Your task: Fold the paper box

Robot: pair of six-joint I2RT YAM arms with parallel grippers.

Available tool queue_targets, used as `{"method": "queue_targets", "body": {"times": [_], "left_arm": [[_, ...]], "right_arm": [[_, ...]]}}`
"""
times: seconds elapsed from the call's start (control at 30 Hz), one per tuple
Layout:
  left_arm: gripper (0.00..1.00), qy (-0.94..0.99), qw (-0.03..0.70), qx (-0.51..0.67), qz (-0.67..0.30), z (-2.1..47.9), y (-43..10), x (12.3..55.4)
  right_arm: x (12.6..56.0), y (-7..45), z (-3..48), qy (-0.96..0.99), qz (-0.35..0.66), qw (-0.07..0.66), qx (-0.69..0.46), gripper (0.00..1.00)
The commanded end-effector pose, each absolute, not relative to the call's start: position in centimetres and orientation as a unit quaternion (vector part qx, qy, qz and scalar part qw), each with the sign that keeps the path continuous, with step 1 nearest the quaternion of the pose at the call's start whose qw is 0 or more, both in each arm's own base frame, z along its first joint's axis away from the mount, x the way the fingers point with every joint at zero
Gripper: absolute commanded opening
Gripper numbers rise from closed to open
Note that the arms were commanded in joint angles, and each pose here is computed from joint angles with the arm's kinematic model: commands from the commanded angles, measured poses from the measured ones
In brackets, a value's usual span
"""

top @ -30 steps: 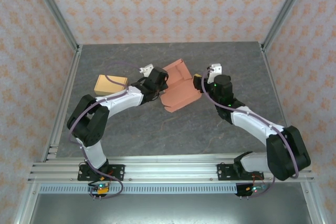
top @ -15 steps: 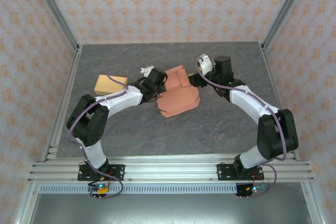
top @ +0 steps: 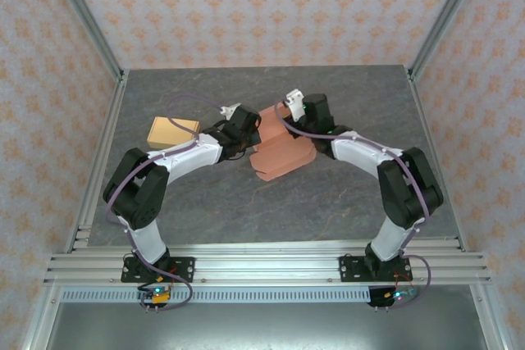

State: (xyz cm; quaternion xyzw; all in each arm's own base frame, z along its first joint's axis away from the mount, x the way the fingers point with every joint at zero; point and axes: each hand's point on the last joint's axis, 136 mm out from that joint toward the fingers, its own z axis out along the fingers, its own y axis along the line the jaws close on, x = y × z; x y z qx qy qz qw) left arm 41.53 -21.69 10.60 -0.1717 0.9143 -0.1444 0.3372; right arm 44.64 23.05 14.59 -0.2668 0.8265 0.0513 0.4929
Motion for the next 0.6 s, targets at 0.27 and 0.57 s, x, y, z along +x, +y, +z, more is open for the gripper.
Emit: {"method": "queue_targets", "body": {"times": [0.27,0.57], "left_arm": [[0.00,0.903,0.335,-0.183,-0.197,12.7,-23.3,41.3],[0.00,0.902,0.339,-0.191,-0.188,12.4,-22.8,41.4]], "right_arm": [[47.4,18.0,15.8,0.799,-0.186,0.572,-0.034,0.27],[46.7,20.0,16.5,0.819,-0.098,0.561,-0.069,0.40]]}}
